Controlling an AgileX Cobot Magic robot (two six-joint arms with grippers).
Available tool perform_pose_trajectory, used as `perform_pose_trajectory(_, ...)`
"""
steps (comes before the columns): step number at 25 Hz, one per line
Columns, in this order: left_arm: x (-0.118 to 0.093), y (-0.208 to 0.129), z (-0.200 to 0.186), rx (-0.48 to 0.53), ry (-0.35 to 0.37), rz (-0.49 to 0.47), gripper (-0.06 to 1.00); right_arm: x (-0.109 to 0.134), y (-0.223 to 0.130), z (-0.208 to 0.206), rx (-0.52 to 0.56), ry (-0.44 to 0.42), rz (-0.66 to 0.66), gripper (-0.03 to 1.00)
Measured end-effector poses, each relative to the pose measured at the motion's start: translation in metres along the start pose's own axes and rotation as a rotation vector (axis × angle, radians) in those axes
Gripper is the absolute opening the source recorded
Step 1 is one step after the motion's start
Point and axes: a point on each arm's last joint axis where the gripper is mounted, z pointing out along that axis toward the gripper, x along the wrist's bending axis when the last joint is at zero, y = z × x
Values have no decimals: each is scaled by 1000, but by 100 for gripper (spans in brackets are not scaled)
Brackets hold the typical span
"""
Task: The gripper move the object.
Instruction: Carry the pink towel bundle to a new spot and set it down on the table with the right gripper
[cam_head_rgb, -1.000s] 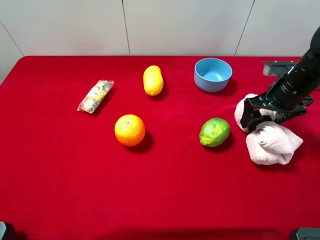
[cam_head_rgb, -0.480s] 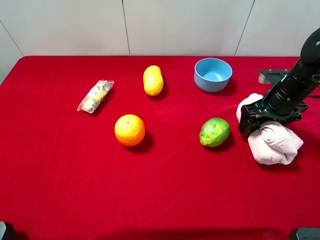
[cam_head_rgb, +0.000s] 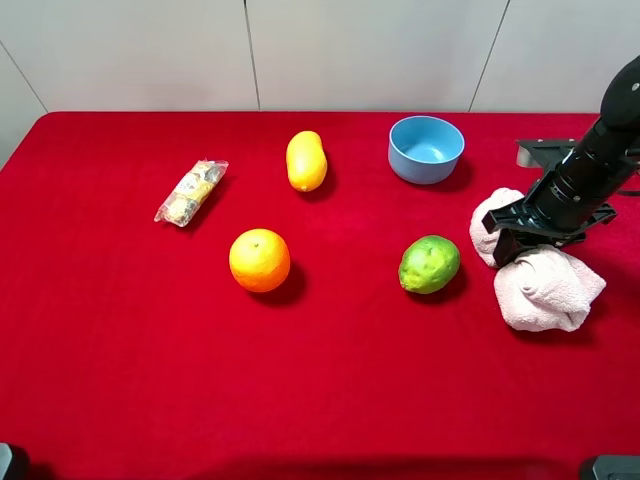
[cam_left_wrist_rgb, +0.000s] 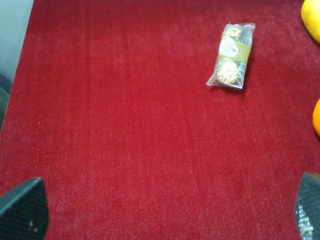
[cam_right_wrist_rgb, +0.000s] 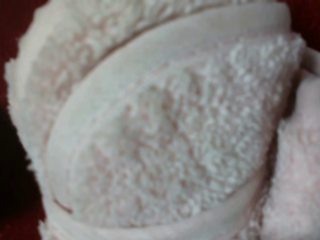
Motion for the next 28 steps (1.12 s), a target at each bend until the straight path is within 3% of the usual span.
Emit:
perform_pose_trajectory(14, 0, 0, 0, 0, 0, 0, 98, 1, -1, -1, 17, 5, -2, 34)
perform_pose_trajectory(28, 0, 0, 0, 0, 0, 0, 98, 10, -14, -49, -7, 25, 27, 34)
